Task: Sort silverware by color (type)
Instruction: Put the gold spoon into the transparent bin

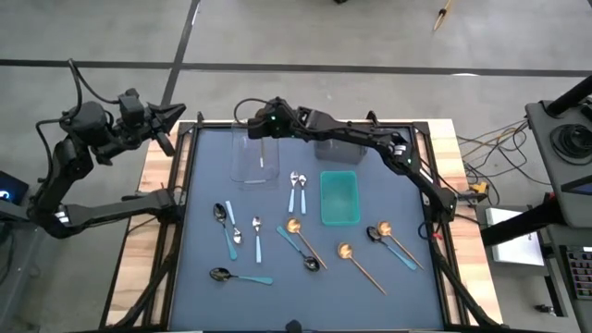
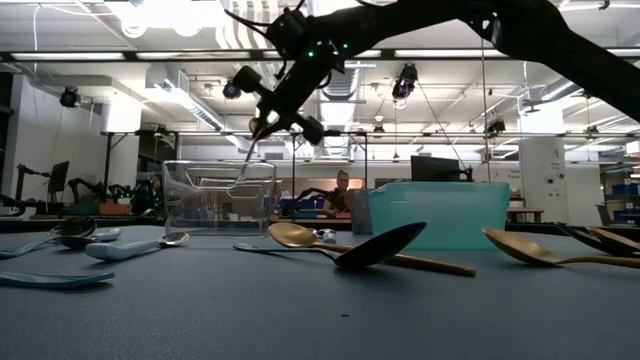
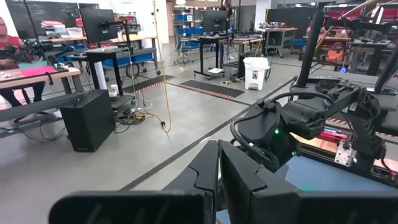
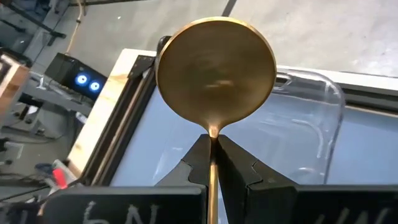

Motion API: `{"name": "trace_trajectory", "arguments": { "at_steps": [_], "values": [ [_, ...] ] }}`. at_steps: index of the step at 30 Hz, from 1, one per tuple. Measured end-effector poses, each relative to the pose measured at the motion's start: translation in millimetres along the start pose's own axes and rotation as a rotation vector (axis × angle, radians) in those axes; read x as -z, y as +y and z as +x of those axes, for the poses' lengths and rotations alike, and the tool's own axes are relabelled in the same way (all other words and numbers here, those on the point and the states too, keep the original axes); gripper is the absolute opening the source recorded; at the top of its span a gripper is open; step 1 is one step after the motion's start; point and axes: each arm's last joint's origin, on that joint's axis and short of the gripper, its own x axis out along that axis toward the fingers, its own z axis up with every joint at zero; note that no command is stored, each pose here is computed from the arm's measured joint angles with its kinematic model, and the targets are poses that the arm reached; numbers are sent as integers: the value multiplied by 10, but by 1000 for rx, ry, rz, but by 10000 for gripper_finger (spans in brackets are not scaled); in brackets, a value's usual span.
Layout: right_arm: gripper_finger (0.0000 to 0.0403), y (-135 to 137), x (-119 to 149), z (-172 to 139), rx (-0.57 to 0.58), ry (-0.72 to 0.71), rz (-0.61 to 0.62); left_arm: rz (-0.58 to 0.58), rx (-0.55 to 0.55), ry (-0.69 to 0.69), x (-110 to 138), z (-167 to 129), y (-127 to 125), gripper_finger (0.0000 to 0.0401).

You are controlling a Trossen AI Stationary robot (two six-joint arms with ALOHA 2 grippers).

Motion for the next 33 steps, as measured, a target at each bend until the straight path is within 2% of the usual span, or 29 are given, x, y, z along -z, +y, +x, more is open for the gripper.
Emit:
{"name": "trace_trajectory", "arguments": {
  "at_steps": [7,33],
  "values": [
    [9,39,83,43,-15,-45,-5,1,-1,6,-3,46,-6,0],
    [9,-185,376,232,74,29,-26,2,-2,13,8,20,-3,0]
  ]
}}
